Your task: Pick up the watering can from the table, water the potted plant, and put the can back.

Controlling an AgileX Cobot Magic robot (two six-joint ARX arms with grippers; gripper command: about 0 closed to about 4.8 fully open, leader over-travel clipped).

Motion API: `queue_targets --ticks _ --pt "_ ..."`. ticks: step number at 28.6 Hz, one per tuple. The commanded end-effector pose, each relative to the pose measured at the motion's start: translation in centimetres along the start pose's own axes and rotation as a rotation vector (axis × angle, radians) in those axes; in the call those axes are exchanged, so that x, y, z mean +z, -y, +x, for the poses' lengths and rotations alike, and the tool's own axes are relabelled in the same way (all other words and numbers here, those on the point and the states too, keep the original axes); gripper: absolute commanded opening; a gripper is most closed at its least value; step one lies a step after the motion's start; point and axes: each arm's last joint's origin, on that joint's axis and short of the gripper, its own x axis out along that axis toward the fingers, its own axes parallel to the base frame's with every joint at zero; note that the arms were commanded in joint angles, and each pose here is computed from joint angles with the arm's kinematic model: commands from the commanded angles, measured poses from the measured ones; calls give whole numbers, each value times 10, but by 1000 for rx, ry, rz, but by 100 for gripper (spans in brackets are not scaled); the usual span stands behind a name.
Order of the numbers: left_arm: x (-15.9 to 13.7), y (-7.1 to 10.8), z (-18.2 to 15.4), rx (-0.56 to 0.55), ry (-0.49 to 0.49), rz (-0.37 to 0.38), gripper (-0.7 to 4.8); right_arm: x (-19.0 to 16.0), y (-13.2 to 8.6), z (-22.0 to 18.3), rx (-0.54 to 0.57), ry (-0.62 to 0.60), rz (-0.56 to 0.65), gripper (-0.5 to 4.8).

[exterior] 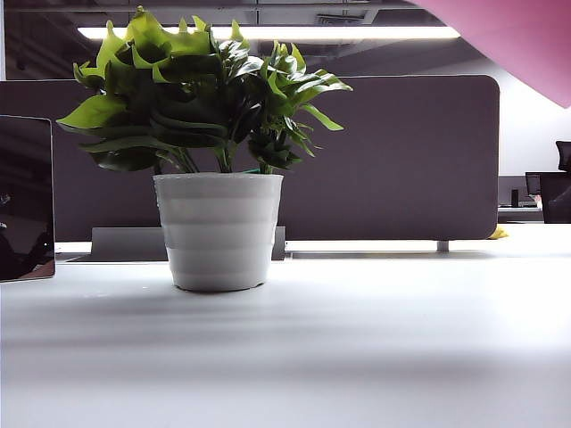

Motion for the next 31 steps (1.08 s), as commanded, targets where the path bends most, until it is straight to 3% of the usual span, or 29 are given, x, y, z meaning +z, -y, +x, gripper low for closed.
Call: queue_targets --ticks 1,8,17,31 --pt "2 0 0 -3 8 6 -5 21 11 -4 -53 98 -6 -7" --pt "2 0 0 -3 8 6 -5 37 20 -5 -69 124 -35 -7" --pt "2 0 0 -3 8 6 -5 49 25 -1 -29 64 -96 -7" --pt "2 0 0 -3 8 6 -5 66 21 6 6 67 -178 -7"
